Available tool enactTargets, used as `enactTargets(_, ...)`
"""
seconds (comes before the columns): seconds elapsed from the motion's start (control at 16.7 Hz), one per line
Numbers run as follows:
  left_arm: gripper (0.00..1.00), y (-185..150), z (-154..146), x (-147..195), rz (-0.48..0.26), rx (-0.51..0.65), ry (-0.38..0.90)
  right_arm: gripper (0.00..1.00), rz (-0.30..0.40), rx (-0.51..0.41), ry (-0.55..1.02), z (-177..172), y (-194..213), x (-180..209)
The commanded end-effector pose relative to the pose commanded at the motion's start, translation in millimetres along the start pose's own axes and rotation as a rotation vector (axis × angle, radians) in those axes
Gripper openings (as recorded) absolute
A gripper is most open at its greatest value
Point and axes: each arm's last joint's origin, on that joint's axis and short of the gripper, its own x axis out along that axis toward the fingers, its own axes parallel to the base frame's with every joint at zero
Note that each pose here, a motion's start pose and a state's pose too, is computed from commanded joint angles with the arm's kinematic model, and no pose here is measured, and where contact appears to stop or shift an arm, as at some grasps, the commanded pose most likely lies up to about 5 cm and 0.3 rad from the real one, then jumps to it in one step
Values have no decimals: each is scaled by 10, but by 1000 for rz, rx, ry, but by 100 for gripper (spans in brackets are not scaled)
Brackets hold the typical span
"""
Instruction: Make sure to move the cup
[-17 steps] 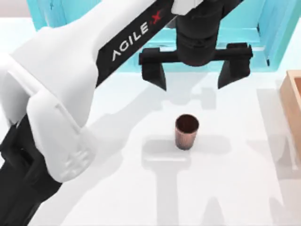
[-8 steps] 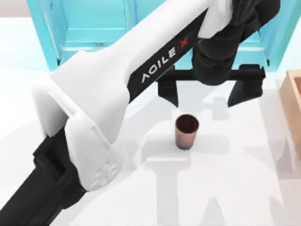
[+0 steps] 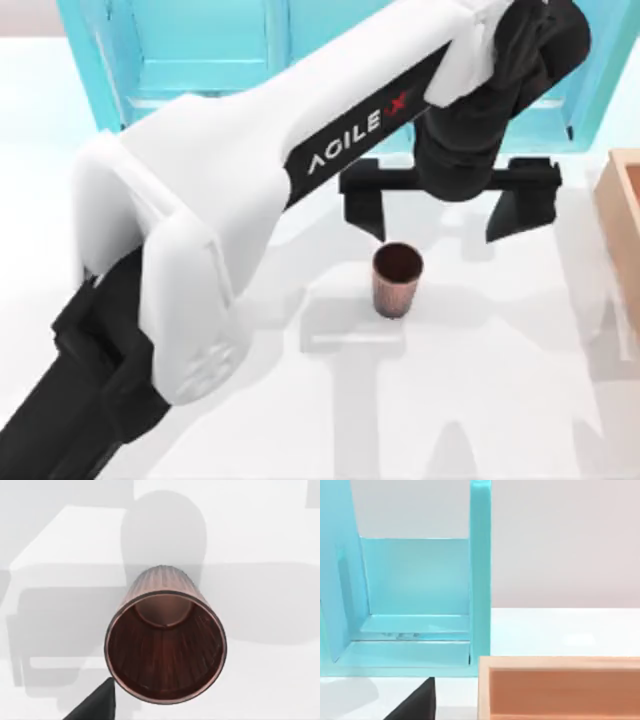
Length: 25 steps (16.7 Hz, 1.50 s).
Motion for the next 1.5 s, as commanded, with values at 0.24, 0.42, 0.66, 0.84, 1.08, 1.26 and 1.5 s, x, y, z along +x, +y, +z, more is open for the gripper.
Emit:
enactTargets(0.24, 100, 18, -29, 418, 10, 0, 9, 100, 0, 0, 0, 0, 0, 0)
enactTargets(0.42, 100, 42, -62, 619, 4, 0, 4, 100, 0, 0, 0, 0, 0, 0)
enactTargets(0.66, 100, 51, -71, 667, 1, 0, 1, 100, 0, 0, 0, 0, 0, 0)
enactTargets(0.84, 92, 51, -71, 667, 1, 0, 1, 100, 0, 0, 0, 0, 0, 0)
enactTargets(1.08, 62, 51, -71, 667, 1, 0, 1, 100, 0, 0, 0, 0, 0, 0)
enactTargets(1.26, 40, 51, -71, 667, 1, 0, 1, 100, 0, 0, 0, 0, 0, 0)
enactTargets(1.5, 10, 51, -71, 667, 1, 0, 1, 100, 0, 0, 0, 0, 0, 0)
